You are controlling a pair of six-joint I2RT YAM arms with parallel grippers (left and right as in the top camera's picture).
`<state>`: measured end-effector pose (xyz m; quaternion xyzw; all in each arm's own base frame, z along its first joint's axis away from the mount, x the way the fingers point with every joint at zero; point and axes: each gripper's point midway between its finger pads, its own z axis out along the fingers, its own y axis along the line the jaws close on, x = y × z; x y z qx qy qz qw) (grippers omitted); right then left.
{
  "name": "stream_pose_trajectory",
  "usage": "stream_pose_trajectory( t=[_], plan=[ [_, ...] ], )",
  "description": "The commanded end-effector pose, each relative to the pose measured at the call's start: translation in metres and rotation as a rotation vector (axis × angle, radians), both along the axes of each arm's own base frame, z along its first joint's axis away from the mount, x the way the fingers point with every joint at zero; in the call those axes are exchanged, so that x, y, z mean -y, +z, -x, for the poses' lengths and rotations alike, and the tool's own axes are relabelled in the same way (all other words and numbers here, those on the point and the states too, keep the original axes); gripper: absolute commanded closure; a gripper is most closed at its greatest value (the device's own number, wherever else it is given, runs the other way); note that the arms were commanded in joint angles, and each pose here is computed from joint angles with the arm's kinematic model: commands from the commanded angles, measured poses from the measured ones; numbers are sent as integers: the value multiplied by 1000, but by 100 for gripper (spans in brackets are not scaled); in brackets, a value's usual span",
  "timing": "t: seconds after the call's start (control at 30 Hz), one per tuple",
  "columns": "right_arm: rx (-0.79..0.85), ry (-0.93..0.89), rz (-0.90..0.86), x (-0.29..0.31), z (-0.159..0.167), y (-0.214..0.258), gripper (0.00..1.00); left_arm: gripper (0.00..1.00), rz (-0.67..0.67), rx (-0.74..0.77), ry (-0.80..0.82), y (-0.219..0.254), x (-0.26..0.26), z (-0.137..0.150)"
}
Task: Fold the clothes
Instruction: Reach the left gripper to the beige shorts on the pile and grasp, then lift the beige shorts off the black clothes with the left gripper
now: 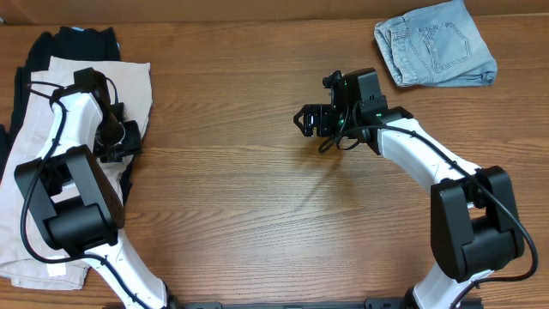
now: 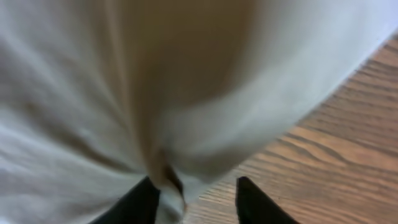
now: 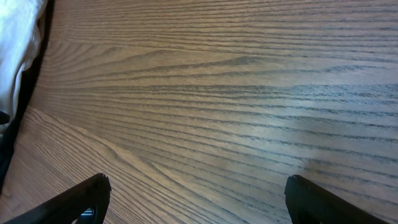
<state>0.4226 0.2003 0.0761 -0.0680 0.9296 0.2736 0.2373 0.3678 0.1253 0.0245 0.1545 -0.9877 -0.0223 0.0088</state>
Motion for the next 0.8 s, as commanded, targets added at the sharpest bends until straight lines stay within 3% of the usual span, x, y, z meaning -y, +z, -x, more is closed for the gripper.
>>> stream_pose_trajectory(
  t=[0.0,0.03,0.07,0.37,0.57,0.77],
  plan=[
    [15,-2,2,0,-3,3,7,82,5,30,-2,6,2,-12],
    [16,-2,2,0,-3,3,7,93,5,33,-2,10,2,-14],
    [16,-2,2,0,-3,3,7,96,5,34,-1,13,1,-15],
    [16,-2,1,0,-3,3,15,96,90,61,-46,82,39,-33],
    [4,-13,-18,2,-3,10,30,96,157,62,-161,86,97,-40],
    [-4,-89,-49,28,-5,46,30,96,162,61,-335,86,168,-42]
  ],
)
